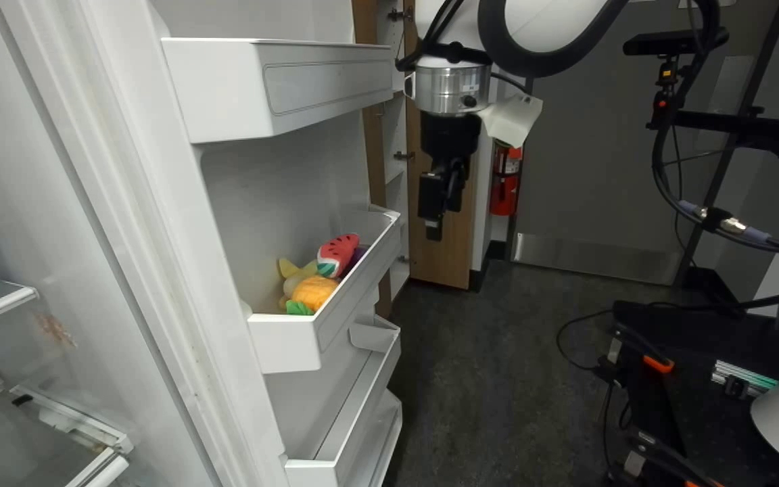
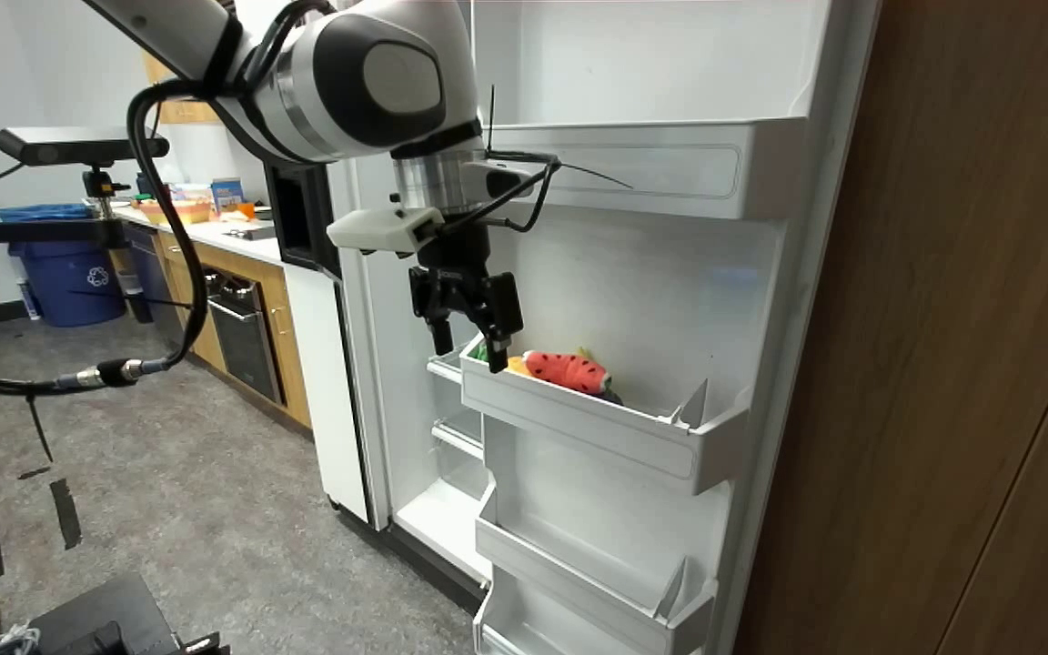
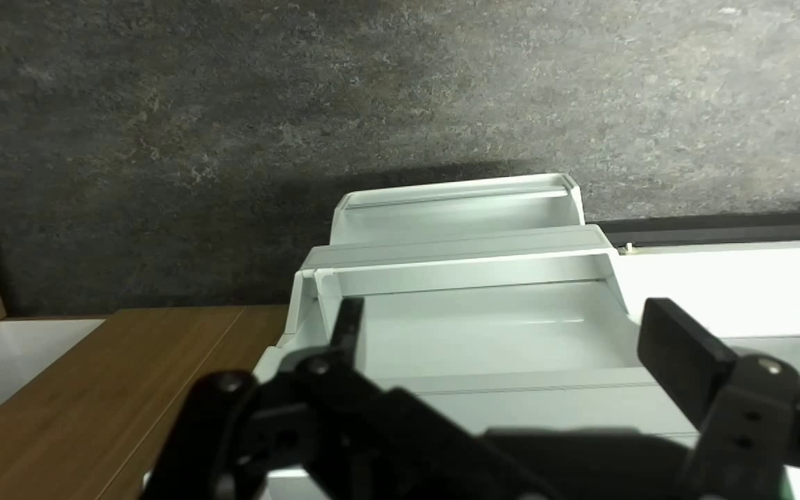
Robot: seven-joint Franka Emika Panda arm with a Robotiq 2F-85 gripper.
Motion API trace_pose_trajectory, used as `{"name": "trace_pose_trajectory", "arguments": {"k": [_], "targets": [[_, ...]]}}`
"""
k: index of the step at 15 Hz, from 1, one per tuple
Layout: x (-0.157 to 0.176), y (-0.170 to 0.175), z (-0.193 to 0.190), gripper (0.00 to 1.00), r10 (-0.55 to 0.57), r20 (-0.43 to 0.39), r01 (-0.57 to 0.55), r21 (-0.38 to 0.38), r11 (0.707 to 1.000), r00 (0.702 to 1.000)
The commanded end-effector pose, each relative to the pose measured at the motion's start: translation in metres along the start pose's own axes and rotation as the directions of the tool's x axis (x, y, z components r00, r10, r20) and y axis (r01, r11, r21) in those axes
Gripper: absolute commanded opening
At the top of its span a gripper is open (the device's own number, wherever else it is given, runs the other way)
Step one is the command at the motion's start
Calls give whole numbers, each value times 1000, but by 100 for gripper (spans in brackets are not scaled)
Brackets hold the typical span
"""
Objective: Move the watermelon plushy to the upper rack
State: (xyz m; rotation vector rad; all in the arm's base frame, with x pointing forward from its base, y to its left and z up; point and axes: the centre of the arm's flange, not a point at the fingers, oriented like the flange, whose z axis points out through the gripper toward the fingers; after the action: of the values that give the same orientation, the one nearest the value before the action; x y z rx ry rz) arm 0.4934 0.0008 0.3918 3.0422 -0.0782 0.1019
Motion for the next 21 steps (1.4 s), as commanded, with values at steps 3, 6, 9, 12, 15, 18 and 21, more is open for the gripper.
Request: {"name": "trace_pose_trajectory", "arguments": {"k": [3, 6, 9, 12, 15, 18, 21], "targets": [[7, -16, 42, 100, 147, -94, -145, 26, 989, 985], [12, -19, 56, 100, 214, -169, -208, 52, 977, 962], [16, -17, 51, 100, 276, -265, -264, 81, 961, 924], [26, -11, 45, 100, 330, -322, -312, 109, 944, 887], [34, -4, 44, 100, 369, -359, -350, 118, 929, 857], [38, 0, 50, 100, 344, -363, -341, 74, 937, 866], [29, -1, 49, 100, 338, -340, -330, 83, 940, 878]]}}
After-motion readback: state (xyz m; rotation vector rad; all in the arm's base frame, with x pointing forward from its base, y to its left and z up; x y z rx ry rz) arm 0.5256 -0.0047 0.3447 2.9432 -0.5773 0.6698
